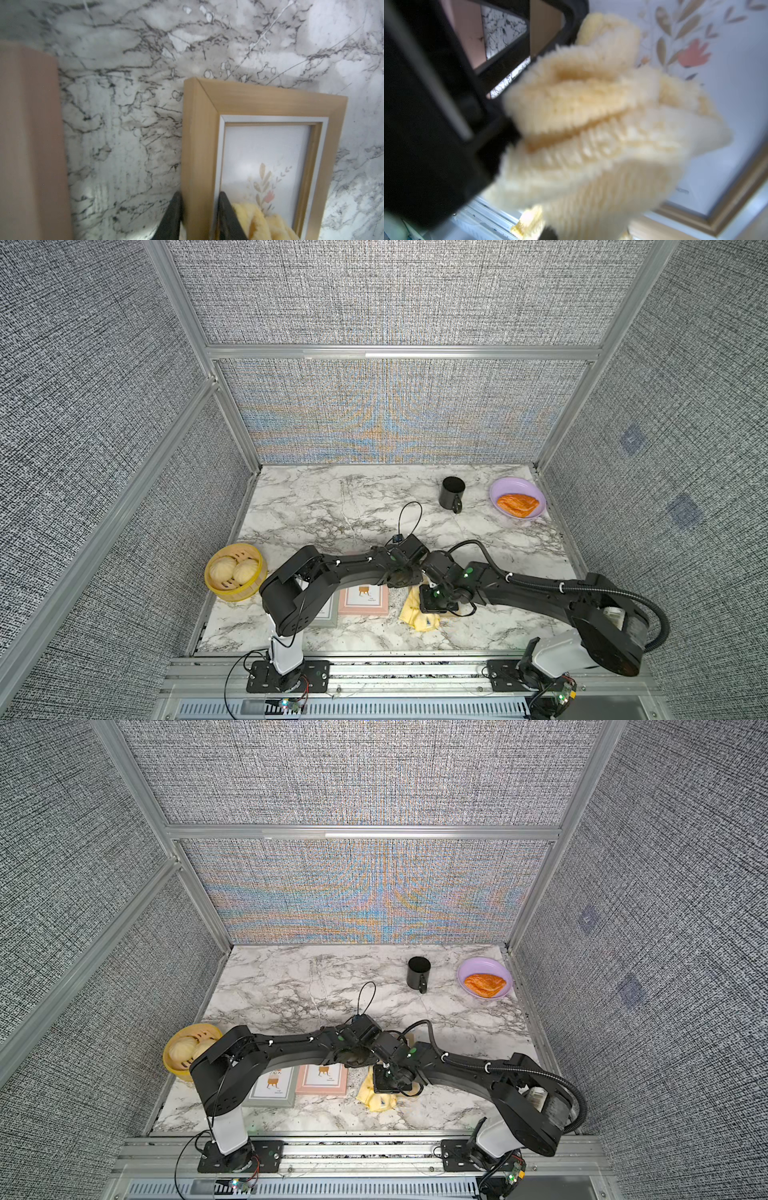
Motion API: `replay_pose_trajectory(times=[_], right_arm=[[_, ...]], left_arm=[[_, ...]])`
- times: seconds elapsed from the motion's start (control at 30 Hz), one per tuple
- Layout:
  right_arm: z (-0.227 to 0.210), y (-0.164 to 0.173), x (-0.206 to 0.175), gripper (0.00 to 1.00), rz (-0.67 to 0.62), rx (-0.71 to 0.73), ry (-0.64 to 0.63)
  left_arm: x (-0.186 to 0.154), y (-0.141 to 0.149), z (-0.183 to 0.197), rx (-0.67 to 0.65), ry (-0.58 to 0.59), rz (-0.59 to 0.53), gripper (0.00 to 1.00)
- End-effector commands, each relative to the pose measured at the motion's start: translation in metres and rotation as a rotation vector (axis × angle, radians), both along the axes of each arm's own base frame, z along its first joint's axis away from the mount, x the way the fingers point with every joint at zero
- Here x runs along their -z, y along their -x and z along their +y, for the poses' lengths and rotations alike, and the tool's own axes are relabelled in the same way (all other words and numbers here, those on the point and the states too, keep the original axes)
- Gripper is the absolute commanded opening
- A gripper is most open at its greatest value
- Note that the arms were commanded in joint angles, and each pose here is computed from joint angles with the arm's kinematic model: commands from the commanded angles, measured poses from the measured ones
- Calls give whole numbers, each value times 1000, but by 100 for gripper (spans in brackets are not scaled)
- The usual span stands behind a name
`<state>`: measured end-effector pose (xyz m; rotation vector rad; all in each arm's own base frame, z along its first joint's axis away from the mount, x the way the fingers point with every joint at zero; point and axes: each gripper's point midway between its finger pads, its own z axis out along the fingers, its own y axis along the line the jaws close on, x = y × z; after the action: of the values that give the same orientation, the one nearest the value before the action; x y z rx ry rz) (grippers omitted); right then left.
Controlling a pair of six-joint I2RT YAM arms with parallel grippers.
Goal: Wipe the picture frame with a cloth
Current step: Wipe the dirt from the picture frame.
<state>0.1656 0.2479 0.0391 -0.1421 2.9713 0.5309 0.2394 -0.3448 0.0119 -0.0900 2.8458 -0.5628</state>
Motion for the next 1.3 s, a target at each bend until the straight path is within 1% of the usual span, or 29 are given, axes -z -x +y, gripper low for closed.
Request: replay_pose_trajectory(times=[0.0, 0.13, 0.23, 0.3, 0.43, 0.53, 0.63, 0.73, 0.87, 1.03, 1.13, 1.2, 1.27], right_arm=[[-71, 22, 14, 0, 55, 72, 239], [-112, 32, 13, 0, 68, 157, 302], [-116, 33, 13, 0, 73, 172, 303], [-104, 28, 12, 0, 67, 159, 266], [-58, 14, -1, 0, 14, 97, 131], [-25, 8, -9, 0, -7, 54, 68], [0, 8, -8, 0, 0, 2, 58], [7, 11, -1, 0, 21, -26, 86], [-20, 15, 3, 0, 37, 11, 172], [-80, 25, 6, 0, 67, 124, 220], [-109, 31, 7, 0, 85, 174, 240], [-119, 33, 9, 0, 94, 192, 245], [-117, 31, 8, 0, 95, 194, 227]], left_arm=[[16, 15, 10, -16, -37, 88, 6], [16, 15, 10, -13, -36, 88, 6], [17, 15, 9, -10, -34, 90, 6], [16, 15, 9, -7, -33, 90, 6], [15, 16, 9, -5, -32, 93, 6], [17, 17, 10, -5, -34, 96, 6], [17, 17, 10, -6, -34, 98, 6], [18, 17, 10, -5, -34, 100, 6], [19, 17, 10, -6, -35, 100, 6], [19, 16, 11, -2, -39, 98, 6], [20, 17, 12, 1, -43, 97, 6], [19, 17, 11, 4, -44, 97, 6], [19, 16, 11, 4, -43, 96, 6]])
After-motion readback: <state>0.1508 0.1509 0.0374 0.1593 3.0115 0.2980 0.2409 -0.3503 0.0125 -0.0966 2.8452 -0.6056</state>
